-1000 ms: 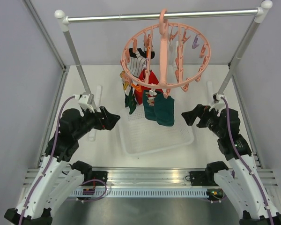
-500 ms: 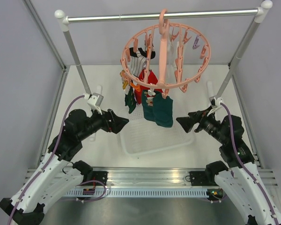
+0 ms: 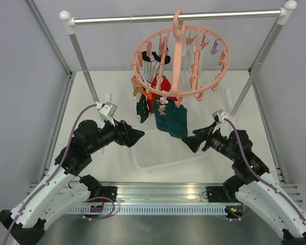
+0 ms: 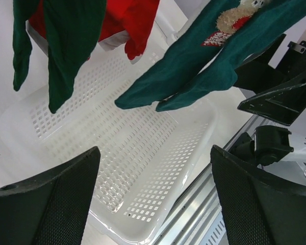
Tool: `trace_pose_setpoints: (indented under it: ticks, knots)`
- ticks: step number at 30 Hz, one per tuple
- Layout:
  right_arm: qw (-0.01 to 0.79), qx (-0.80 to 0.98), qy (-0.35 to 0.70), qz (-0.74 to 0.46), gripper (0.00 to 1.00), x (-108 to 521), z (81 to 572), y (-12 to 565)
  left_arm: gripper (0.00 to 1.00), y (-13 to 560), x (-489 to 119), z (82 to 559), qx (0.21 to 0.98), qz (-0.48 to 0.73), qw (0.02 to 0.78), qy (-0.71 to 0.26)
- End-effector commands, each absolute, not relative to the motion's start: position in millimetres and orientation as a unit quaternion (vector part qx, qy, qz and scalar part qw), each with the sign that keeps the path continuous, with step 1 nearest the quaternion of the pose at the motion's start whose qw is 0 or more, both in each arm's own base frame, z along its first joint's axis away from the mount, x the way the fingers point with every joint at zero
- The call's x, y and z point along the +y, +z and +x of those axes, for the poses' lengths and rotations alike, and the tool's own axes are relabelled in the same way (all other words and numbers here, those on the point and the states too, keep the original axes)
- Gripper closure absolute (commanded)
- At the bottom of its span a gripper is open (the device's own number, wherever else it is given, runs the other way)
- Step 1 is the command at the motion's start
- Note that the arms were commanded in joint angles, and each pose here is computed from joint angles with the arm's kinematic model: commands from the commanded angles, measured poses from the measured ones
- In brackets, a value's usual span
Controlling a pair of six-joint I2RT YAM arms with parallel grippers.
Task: Remove the socks clipped to the hanger
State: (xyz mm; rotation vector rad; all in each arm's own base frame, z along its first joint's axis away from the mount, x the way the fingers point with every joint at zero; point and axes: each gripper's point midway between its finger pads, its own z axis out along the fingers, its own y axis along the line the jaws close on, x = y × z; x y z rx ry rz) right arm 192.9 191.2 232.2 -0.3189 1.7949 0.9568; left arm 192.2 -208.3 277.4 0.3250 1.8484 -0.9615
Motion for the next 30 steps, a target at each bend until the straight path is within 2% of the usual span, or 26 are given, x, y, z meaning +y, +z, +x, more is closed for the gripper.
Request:
trace_pose_setpoints:
  ticks: [1, 18, 30]
  knots:
    - [0.549, 0.731, 0.384, -0.131, 0.15, 198.8, 200.6, 241.8, 0.10, 281.4, -216.7, 187.0, 0.751, 0.129, 0.490, -0.423]
    - [0.551, 0.754, 0.336, -0.119, 0.16, 206.9, 216.4, 215.8, 0.17, 253.0, -273.7, 192.3, 0.719, 0.152, 0.485, -0.474]
    - [0.537, 0.742, 0.378, -0.135, 0.37, 223.5, 210.1, 207.2, 0.18, 245.0, -309.2, 213.7, 0.687, 0.181, 0.508, -0.486]
